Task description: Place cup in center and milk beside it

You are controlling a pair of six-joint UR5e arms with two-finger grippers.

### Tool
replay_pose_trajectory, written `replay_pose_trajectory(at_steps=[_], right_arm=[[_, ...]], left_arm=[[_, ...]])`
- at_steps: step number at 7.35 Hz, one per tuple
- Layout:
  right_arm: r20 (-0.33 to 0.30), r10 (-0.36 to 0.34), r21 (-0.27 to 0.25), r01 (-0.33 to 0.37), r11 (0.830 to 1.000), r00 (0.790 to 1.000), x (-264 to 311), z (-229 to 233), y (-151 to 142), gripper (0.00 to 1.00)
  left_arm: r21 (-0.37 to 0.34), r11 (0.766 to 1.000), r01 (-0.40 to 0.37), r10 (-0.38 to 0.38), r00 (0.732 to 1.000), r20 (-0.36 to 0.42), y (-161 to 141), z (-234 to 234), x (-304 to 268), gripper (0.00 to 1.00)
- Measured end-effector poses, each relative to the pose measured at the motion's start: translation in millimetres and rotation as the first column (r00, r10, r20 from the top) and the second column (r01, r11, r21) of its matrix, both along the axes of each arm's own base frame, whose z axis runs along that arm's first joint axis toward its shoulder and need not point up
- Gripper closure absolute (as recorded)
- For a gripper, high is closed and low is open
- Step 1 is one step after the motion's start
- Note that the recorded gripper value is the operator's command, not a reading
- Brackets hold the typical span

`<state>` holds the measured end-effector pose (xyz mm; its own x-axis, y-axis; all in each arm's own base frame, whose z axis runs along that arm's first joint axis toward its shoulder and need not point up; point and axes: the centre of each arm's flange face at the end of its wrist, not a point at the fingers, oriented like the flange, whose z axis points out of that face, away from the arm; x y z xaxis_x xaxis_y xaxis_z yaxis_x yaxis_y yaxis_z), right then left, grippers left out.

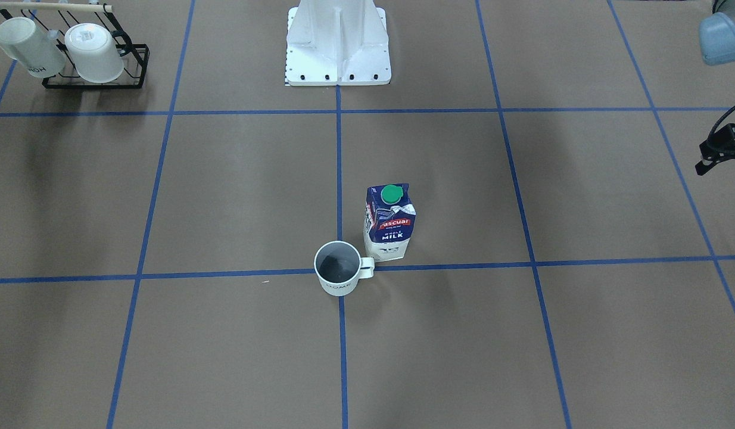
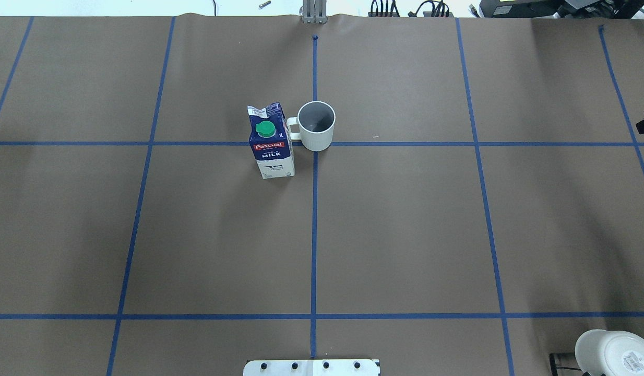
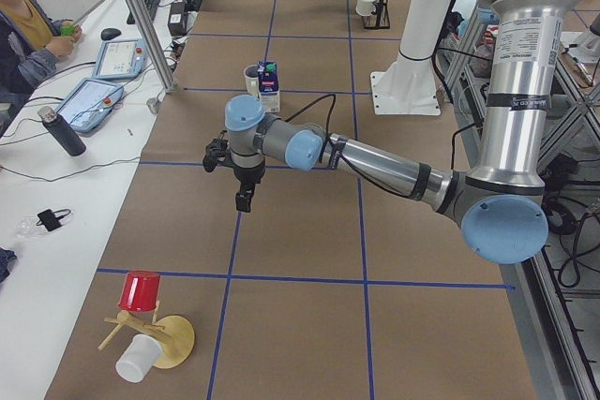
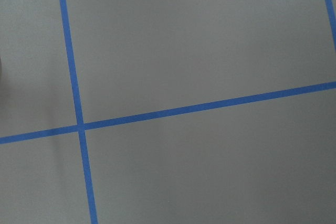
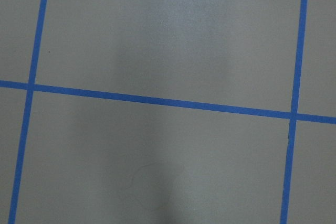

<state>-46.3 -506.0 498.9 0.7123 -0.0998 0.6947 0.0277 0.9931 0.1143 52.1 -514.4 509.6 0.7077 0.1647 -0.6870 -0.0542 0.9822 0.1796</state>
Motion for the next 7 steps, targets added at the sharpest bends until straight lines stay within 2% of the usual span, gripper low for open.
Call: replay_pose_trajectory(at_steps=[4, 7], right_arm=[[0.0, 0.005, -0.005, -0.005, 1.0, 1.0, 0, -1, 0, 0.0], [0.001, 0.008, -0.008, -0.008, 1.0, 1.0, 0, -1, 0, 0.0]], left_arm=[[-0.029, 1.0, 0.0, 0.0, 1.0, 0.006, 23, 24, -6, 0.02], [-0.017, 1.0, 0.004, -0.004, 1.0, 0.003, 47, 21, -13, 0.02]])
